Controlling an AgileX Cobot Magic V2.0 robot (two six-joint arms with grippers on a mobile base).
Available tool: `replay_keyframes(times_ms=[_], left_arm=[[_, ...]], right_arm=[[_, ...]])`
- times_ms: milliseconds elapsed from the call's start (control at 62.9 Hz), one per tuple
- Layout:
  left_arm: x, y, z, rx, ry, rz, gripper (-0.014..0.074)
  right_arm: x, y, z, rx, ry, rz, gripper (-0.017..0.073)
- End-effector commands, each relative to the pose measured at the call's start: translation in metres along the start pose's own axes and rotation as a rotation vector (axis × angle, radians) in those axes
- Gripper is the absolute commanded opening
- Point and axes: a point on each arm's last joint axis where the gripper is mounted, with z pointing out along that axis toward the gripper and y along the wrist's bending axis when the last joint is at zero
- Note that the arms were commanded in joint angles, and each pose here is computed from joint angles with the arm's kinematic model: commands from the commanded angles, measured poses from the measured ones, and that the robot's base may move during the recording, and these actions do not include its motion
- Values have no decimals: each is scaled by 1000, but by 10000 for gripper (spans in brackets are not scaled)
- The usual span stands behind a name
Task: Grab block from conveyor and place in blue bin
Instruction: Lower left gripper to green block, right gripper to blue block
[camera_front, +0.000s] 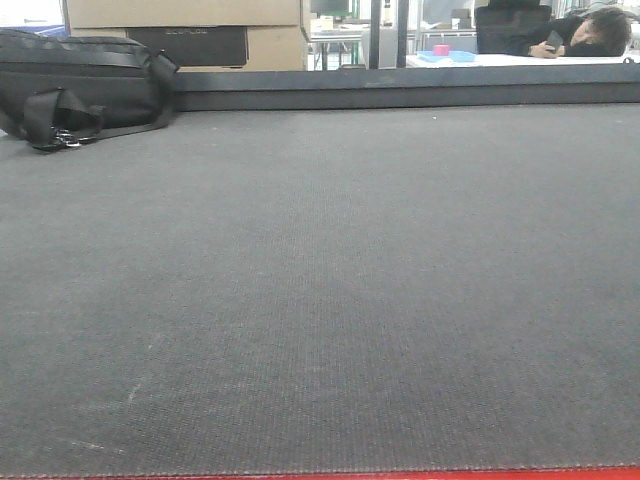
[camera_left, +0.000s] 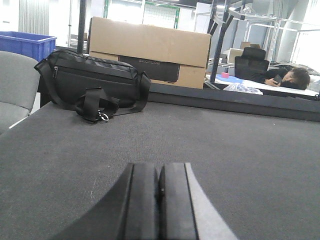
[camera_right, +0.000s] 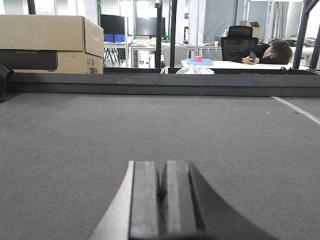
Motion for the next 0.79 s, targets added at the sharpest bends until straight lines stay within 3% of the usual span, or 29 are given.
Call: replay_keyframes(times_ms=[0,779], left_arm=[[-2,0,0,-1,-22,-1,-111],[-5,0,0,2,-45,5,-111]], right_arm=[[-2,0,0,0,-26,-7,-162],[-3,0,0,0,-38,-7,-162]])
